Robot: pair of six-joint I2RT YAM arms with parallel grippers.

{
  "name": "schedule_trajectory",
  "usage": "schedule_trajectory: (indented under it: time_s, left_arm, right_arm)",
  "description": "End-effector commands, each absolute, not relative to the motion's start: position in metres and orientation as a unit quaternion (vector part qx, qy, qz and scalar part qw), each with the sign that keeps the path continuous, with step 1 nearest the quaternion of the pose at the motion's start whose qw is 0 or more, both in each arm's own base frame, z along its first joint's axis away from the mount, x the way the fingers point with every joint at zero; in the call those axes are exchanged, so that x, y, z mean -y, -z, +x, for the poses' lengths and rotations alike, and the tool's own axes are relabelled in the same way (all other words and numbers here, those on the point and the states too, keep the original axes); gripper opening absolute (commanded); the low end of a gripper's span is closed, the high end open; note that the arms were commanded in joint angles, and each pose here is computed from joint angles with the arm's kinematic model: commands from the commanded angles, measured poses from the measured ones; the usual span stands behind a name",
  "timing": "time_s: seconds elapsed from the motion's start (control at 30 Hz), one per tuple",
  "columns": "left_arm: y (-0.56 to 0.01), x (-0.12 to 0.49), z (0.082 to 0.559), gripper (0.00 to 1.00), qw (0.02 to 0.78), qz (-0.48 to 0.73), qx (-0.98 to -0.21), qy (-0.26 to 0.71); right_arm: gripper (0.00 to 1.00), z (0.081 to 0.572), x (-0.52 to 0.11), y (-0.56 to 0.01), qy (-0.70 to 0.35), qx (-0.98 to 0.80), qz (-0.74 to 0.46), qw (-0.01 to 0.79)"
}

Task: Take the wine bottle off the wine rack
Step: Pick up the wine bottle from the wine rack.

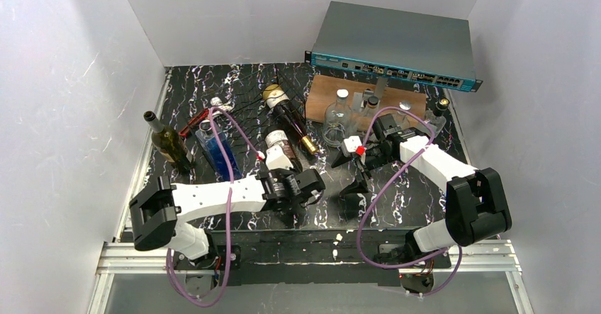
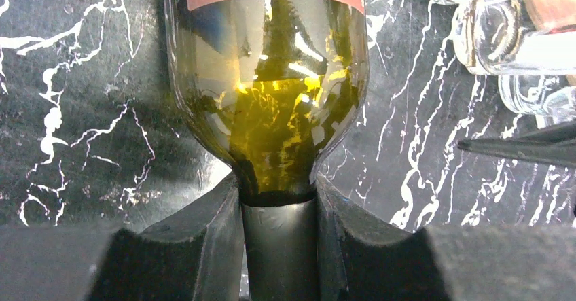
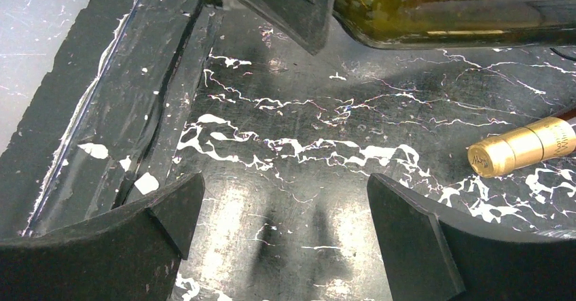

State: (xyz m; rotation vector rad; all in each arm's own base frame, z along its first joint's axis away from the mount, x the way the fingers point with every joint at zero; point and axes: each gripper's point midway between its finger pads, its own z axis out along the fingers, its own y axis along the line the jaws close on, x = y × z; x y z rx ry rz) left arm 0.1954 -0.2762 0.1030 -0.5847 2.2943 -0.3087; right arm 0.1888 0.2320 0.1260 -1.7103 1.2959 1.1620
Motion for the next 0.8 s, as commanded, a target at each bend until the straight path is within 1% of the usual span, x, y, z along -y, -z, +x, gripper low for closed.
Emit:
schedule_trajectory:
  time_s: [0.0, 0.77]
  left_arm:
    - [-0.132, 0.263, 0.199, 0.00, 0.412, -0.254, -0.863, 0.147]
    - [-0.134, 0.253, 0.133, 0.00, 0.301, -0.194, -0.910, 0.211]
  right_arm:
    - [1.00, 0.194, -0.233, -0.130, -0.444, -0.493, -0.662, 0.348]
    - [1.00, 0.193, -0.232, -0.127, -0.443, -0.493, -0.663, 0.347]
